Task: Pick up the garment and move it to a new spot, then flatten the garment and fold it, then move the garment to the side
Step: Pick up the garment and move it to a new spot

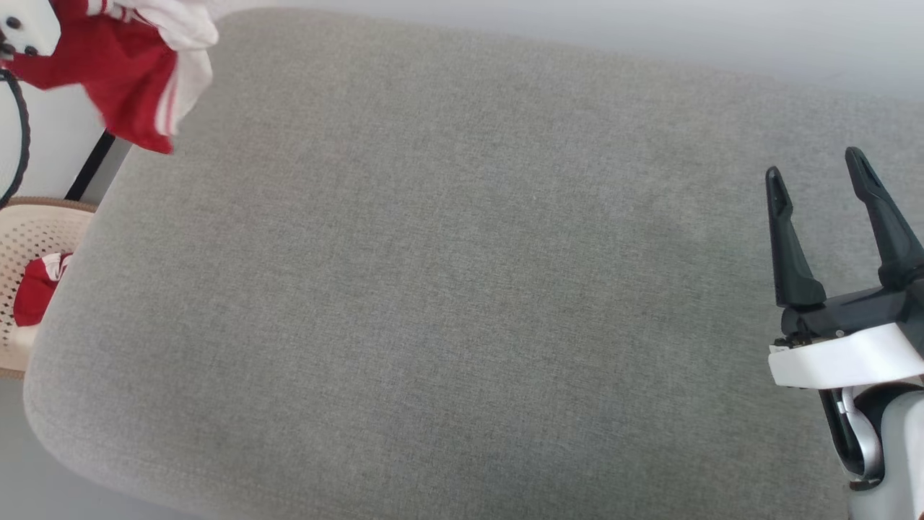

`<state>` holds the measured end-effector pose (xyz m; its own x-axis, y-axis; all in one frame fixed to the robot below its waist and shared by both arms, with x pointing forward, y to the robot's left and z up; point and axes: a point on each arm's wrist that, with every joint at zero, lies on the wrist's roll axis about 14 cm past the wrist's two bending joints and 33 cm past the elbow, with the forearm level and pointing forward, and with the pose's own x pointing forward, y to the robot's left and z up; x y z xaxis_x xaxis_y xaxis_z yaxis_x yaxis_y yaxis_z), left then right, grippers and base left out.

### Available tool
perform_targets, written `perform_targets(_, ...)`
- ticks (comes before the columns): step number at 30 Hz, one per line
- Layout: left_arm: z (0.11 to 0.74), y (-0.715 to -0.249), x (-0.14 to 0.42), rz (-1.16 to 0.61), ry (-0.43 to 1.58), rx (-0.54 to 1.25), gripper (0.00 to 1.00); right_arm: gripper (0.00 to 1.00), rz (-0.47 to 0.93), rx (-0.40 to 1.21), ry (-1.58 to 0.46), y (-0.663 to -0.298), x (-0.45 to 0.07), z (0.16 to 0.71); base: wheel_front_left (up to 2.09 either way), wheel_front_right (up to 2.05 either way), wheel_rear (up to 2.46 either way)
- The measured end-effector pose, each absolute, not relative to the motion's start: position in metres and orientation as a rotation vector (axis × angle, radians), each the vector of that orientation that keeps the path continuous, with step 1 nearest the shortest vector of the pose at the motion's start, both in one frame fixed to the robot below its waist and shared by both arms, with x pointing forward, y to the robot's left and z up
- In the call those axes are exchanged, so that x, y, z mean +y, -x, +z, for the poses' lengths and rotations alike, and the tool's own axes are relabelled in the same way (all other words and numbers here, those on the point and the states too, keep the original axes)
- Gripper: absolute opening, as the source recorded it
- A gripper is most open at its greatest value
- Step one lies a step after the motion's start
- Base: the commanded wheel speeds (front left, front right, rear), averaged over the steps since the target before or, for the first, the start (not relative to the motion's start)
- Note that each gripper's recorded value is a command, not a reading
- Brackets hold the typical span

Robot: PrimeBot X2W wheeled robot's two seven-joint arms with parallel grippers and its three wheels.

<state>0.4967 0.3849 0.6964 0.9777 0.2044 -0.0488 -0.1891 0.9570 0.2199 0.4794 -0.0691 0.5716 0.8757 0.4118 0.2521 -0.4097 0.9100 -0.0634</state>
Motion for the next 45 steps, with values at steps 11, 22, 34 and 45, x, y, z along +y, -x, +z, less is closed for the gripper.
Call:
perform_targets(11, 0.713, -0.499, 0.281, -0.057, -0.316, 0.033, 0.0, 1.0, 0.28, -0.294, 0.012, -0.467, -0.119, 0.582, 0.0, 0.0, 0.0)
perform_targets(22, 0.704, -0.497, 0.142, -0.399, -0.354, 0.035, 0.0, 1.0, 0.043, -0.279, 0.036, -0.433, -0.201, 0.578, 0.0, 0.0, 0.0)
perform_targets(34, 0.596, -0.469, 0.015, -0.77, -0.293, 0.311, 0.0, 1.0, -0.165, -0.229, 0.037, -0.389, -0.265, 0.56, 0.0, 0.0, 0.0)
perform_targets(45, 0.457, -0.437, -0.018, -0.9, -0.218, 0.718, 0.0, 1.0, -0.24, -0.158, 0.035, -0.374, -0.287, 0.536, 0.0, 0.0, 0.0)
